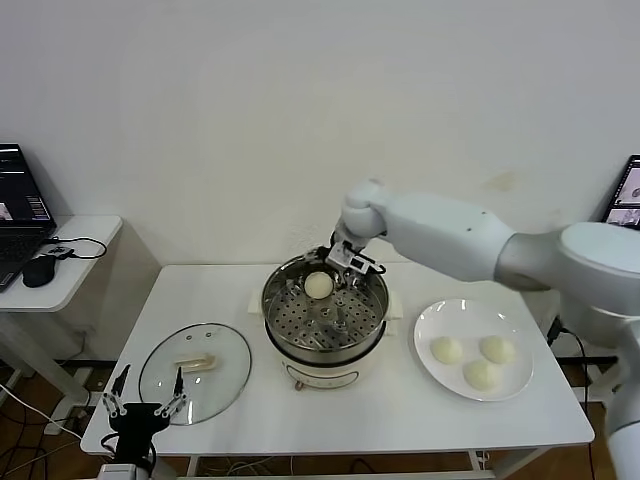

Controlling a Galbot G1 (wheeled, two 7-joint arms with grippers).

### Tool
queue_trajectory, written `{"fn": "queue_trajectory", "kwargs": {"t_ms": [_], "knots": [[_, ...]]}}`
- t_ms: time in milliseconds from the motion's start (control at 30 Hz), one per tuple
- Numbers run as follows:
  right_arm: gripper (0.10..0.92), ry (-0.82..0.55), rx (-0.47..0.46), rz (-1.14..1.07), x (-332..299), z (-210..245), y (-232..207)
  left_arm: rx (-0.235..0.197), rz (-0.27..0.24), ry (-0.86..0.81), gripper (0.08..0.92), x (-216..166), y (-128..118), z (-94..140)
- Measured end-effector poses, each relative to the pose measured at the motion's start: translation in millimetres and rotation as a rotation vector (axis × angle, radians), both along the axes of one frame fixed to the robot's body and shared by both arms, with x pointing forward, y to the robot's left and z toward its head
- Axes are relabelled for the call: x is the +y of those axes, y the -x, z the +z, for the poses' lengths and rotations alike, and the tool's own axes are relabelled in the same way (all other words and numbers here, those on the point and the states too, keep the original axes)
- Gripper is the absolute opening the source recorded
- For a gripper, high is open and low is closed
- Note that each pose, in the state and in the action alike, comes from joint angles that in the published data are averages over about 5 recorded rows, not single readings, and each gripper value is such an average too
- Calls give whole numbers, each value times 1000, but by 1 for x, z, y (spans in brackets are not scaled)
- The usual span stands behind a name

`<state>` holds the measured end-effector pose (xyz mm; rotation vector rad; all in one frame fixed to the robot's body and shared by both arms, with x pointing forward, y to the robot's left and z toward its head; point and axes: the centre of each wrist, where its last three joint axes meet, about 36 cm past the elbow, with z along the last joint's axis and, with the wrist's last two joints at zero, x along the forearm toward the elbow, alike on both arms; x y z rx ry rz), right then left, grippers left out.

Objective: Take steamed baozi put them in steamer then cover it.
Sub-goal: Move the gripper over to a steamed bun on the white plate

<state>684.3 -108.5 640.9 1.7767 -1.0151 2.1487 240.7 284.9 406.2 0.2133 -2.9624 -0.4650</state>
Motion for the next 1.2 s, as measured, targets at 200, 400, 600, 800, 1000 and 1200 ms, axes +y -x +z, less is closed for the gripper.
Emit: {"fn": "queue_trajectory", "kwargs": {"t_ms": [200, 400, 600, 800, 1000, 1200], "knots": [[823, -36, 30, -217, -52, 27, 18, -4, -10, -7, 823, 2, -1, 4], [823, -62, 72, -406, -120, 29, 44, -6, -19, -13, 823, 5, -2, 6], [823, -74, 109, -551, -180, 12, 72, -4, -27, -18, 823, 6, -5, 5], [823, -67, 144, -648, -220, -21, 93, -1, -31, -20, 823, 6, -6, 5], [823, -49, 164, -707, -244, -59, 101, 8, -20, -23, 823, 8, -5, 3], [823, -27, 179, -747, -255, -97, 99, 13, -8, -29, 823, 11, -2, 3]]}}
